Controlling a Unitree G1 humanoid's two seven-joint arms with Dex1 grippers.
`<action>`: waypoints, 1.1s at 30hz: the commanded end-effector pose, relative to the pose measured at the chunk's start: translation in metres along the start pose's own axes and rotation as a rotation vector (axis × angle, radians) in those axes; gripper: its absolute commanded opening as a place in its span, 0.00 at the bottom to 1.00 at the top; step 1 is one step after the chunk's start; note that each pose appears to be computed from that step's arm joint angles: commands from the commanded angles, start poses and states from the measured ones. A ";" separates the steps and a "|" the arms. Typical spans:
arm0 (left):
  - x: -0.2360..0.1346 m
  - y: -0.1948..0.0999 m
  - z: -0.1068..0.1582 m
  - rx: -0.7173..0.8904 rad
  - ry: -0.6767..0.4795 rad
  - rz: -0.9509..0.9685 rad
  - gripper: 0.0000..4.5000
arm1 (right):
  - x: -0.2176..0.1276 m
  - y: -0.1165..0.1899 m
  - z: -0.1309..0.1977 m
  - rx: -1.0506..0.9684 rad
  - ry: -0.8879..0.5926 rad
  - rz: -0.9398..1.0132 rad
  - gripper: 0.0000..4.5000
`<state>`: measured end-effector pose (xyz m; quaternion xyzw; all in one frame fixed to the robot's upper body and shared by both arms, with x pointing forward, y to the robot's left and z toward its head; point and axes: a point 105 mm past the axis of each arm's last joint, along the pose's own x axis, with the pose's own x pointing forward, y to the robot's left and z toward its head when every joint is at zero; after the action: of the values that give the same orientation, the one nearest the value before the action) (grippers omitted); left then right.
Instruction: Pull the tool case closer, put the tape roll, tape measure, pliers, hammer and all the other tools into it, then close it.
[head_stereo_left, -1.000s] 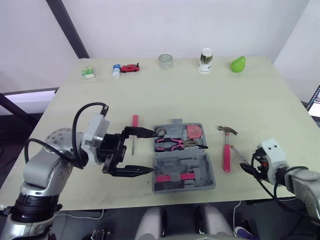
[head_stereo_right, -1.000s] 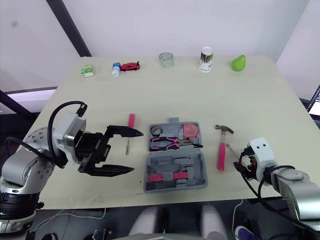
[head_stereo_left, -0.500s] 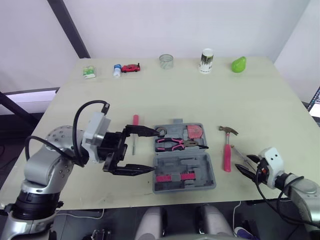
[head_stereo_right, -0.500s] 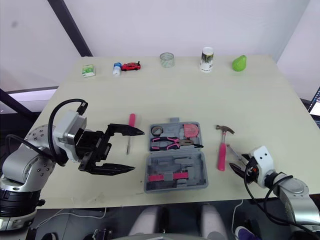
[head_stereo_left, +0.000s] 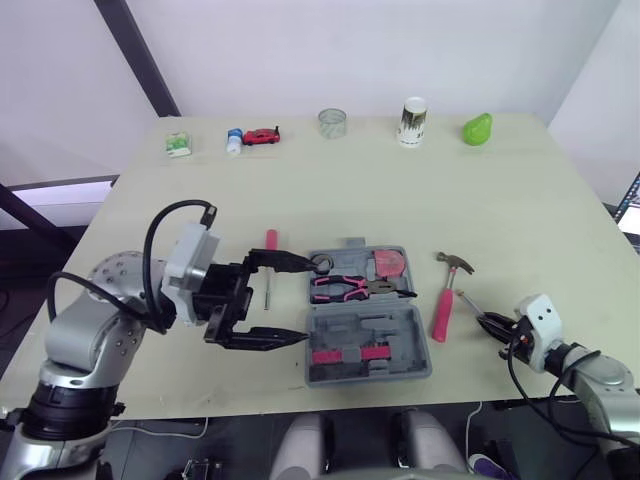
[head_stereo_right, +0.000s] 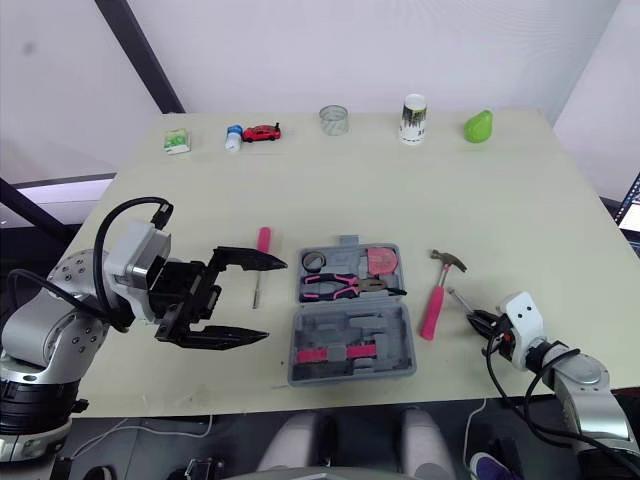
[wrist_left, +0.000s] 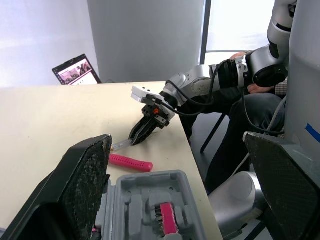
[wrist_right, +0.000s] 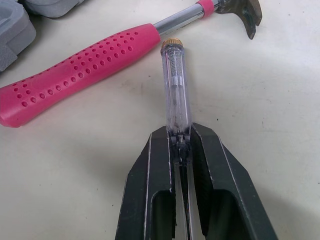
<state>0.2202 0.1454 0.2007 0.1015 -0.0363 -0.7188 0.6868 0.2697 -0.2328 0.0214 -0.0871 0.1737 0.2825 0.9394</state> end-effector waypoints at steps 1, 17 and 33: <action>-0.003 -0.002 0.005 0.025 0.006 0.009 1.00 | -0.010 -0.008 0.002 -0.021 0.003 -0.026 0.01; -0.011 -0.002 -0.009 -0.045 -0.005 0.061 1.00 | -0.002 0.066 0.112 -0.257 -0.013 0.311 0.01; -0.076 -0.018 -0.033 -0.095 0.159 0.180 1.00 | 0.056 0.143 0.146 -0.451 0.201 0.538 0.01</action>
<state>0.2157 0.2185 0.1635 0.0986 0.0563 -0.6410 0.7591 0.2766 -0.0537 0.1260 -0.2588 0.2112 0.5318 0.7782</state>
